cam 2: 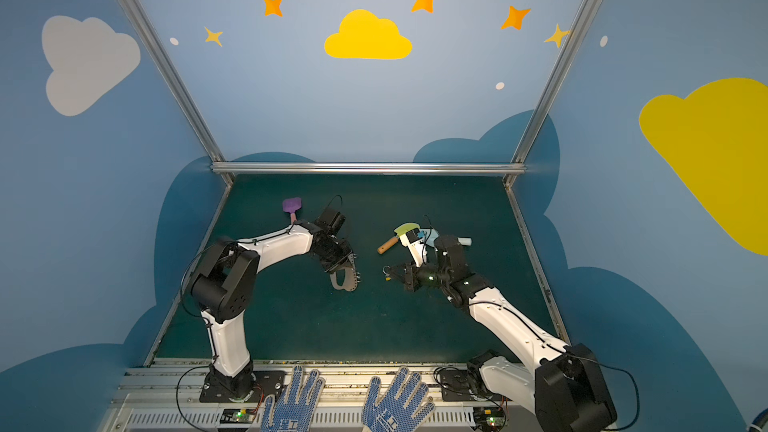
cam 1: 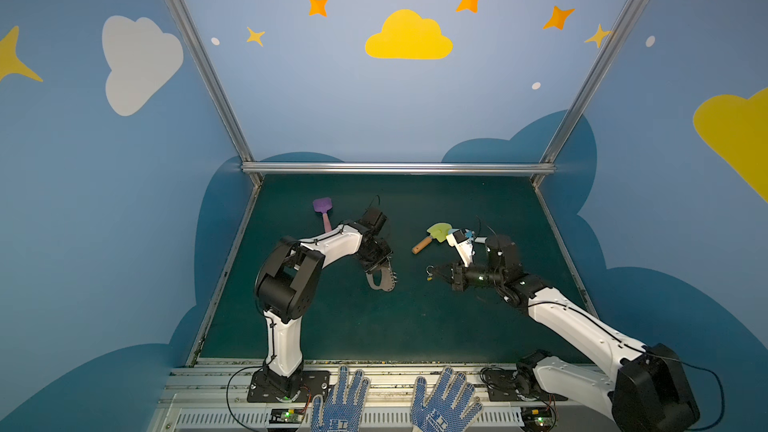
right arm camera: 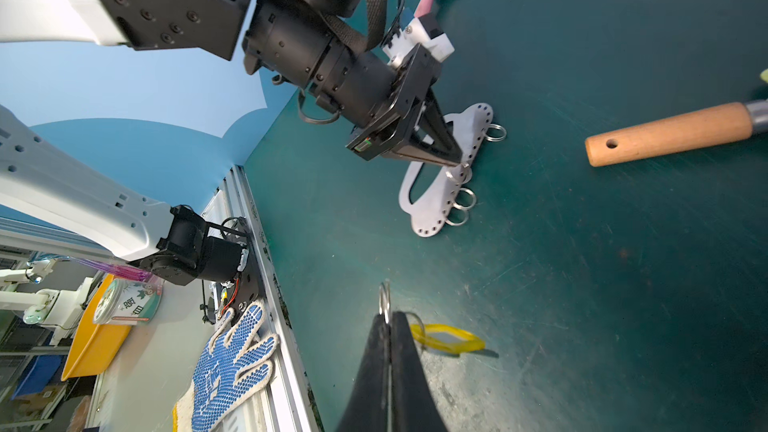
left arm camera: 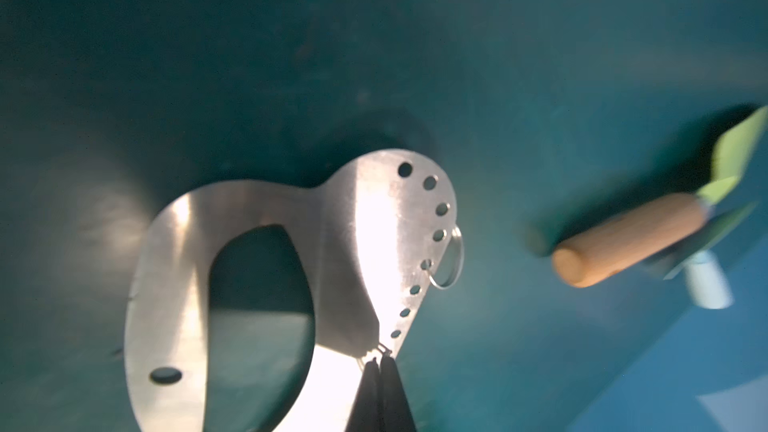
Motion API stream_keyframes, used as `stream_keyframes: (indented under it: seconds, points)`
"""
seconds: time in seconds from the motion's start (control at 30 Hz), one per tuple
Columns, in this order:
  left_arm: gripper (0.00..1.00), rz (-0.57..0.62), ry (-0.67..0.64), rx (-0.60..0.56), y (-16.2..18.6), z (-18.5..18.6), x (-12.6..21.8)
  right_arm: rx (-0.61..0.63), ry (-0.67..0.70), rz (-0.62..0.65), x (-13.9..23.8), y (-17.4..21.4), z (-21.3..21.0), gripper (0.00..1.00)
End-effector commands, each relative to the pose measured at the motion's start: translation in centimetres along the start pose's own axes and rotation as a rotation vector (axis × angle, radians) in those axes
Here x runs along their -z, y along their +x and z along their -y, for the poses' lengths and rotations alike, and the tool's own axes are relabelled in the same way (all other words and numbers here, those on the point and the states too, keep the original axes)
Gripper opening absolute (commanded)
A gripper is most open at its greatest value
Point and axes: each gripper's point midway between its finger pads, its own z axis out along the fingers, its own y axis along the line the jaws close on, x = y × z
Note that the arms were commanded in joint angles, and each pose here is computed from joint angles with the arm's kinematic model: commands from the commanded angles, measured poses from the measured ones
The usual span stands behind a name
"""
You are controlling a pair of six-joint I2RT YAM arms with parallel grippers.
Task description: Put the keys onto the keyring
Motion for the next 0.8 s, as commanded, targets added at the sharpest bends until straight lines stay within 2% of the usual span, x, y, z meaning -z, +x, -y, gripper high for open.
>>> stream_keyframes:
  seconds: [0.0,0.1,0.33,0.37,0.43,0.47,0.6,0.77]
  points:
    - [0.04,0.062,-0.140,-0.078,-0.7,-2.8,1.9,0.009,0.002,0.005,0.2,-0.2,-0.2,0.00]
    - [0.04,0.115,-0.176,-0.089,-1.6,-3.2,2.6,0.003,-0.005,-0.003,-0.1,-0.2,-0.2,0.00]
    - [0.06,0.199,-0.144,-0.076,-2.9,-2.7,3.4,-0.006,-0.006,0.005,-0.1,-0.2,-0.2,0.00]
    - [0.09,0.216,-0.141,-0.079,-3.2,-2.6,3.7,-0.007,-0.003,0.004,-0.1,0.0,-0.2,0.00]
    - [0.32,0.220,-0.147,-0.077,-3.5,-2.6,3.9,-0.006,-0.002,0.006,0.0,0.1,-0.2,0.00]
    - [0.38,0.215,-0.151,-0.077,-3.5,-2.7,4.0,-0.006,-0.001,0.007,0.0,0.1,-0.2,0.00]
    - [0.39,0.204,-0.098,-0.063,-2.5,-2.5,4.7,-0.014,0.003,0.006,0.1,0.2,-0.1,0.00]
    - [0.44,0.220,0.009,-0.031,-0.5,-2.5,7.1,-0.019,0.003,0.010,0.0,0.3,0.0,0.00]
